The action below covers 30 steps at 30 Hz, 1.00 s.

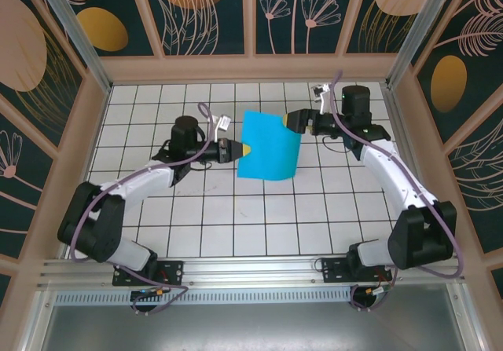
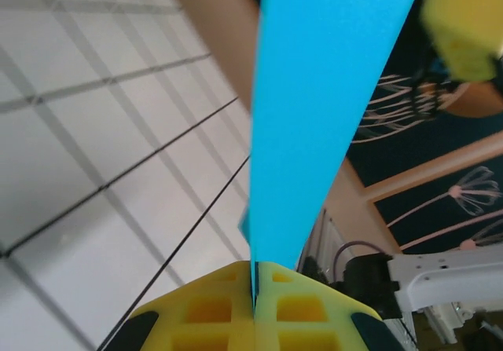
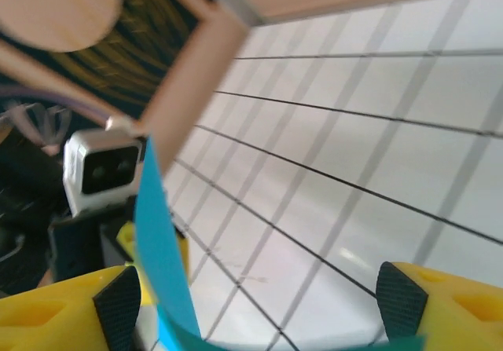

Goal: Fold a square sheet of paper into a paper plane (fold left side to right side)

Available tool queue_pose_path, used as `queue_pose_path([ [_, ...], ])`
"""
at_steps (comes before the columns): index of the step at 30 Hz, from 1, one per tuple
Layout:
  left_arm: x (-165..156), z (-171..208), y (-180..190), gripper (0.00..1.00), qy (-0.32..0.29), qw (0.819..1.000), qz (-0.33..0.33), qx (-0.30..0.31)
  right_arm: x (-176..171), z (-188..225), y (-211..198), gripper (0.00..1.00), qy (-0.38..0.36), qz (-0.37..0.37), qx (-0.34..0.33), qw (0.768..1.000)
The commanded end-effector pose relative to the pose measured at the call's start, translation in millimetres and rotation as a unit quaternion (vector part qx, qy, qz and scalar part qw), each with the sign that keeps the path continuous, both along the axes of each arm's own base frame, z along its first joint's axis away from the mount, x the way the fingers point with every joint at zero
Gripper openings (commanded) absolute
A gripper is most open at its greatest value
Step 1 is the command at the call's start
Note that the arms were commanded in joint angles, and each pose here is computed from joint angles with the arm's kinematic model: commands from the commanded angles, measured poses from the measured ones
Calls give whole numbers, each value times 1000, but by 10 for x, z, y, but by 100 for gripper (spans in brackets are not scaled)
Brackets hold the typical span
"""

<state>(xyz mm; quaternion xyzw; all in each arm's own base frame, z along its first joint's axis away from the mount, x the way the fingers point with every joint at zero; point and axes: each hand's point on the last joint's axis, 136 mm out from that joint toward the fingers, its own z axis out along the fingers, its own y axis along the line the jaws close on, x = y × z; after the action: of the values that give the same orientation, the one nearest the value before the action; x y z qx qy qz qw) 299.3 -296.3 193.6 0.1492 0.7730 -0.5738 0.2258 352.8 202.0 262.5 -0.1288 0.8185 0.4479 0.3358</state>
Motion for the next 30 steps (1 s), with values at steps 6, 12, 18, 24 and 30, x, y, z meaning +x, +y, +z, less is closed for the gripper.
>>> queue_pose_path([
  [6, -34, -1156, 252, 0, 140, 980, 68, 120, 61, -1033, -210, 87, 132, -90, -61, 985],
  [12, -70, -1483, 421, 0, 156, 965, 84, 193, -57, -1377, 50, 77, 169, -64, -75, 981],
  [18, -65, -1565, 537, 1, 149, 955, 94, 238, -108, -1621, 314, 57, 199, -54, -59, 977],
  [24, -37, -1521, 534, 2, 145, 955, 93, 243, -139, -1940, 477, 53, 235, -45, -89, 967],
  [30, -42, -1488, 554, 3, 143, 954, 99, 244, -172, -2138, 529, 51, 252, -43, -112, 960],
])
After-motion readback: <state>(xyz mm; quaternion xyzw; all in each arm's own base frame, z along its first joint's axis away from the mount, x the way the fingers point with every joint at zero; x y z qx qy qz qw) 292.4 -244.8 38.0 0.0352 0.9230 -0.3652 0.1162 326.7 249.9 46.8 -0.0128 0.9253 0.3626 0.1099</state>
